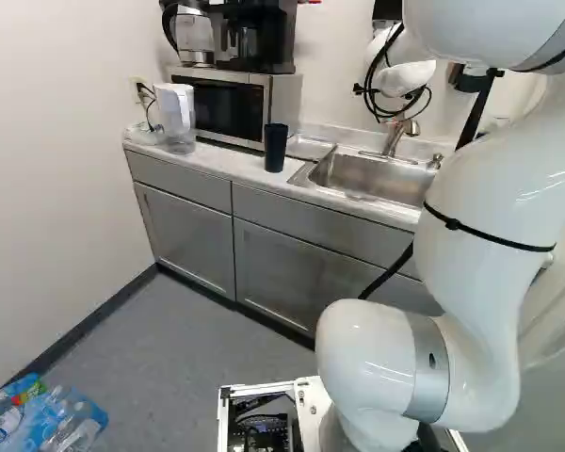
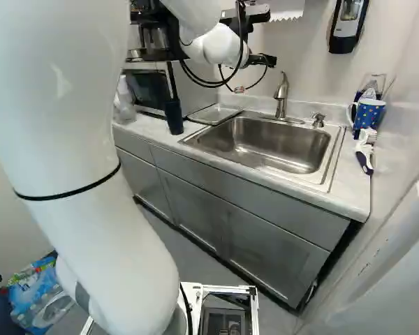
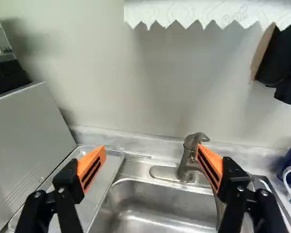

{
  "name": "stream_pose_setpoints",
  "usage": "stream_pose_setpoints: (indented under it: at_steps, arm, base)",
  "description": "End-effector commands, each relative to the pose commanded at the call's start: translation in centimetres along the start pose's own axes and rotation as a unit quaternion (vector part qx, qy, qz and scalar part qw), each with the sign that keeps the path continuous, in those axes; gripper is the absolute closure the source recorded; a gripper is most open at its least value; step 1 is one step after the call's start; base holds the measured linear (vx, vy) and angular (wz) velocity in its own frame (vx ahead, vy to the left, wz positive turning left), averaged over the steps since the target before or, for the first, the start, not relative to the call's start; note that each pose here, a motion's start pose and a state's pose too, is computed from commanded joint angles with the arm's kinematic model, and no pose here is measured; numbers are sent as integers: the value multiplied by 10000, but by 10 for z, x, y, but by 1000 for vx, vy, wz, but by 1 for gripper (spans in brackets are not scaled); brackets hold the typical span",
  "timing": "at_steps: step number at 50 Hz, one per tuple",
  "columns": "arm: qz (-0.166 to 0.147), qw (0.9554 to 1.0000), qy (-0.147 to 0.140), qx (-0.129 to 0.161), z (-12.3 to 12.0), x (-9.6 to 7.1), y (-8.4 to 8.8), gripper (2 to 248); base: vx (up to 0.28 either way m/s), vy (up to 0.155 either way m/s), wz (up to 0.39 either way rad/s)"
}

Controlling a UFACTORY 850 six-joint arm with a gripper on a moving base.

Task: Rinse the cup and place it in the tray

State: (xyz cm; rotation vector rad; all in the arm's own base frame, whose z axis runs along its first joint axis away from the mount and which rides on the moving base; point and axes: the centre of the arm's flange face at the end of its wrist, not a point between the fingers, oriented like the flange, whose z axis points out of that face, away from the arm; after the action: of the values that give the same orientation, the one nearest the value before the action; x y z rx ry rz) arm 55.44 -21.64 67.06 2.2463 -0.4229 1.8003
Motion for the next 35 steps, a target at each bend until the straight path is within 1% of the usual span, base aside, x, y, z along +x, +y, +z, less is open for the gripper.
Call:
stream_pose_setpoints:
  at_steps: [16,35]
  arm:
    - [7,9997,-236,-30,20,-1,4,3]
    - [20,9981,-606,-69,38,-6,9,3]
  base:
    - [0,0,0]
    - [0,0,0]
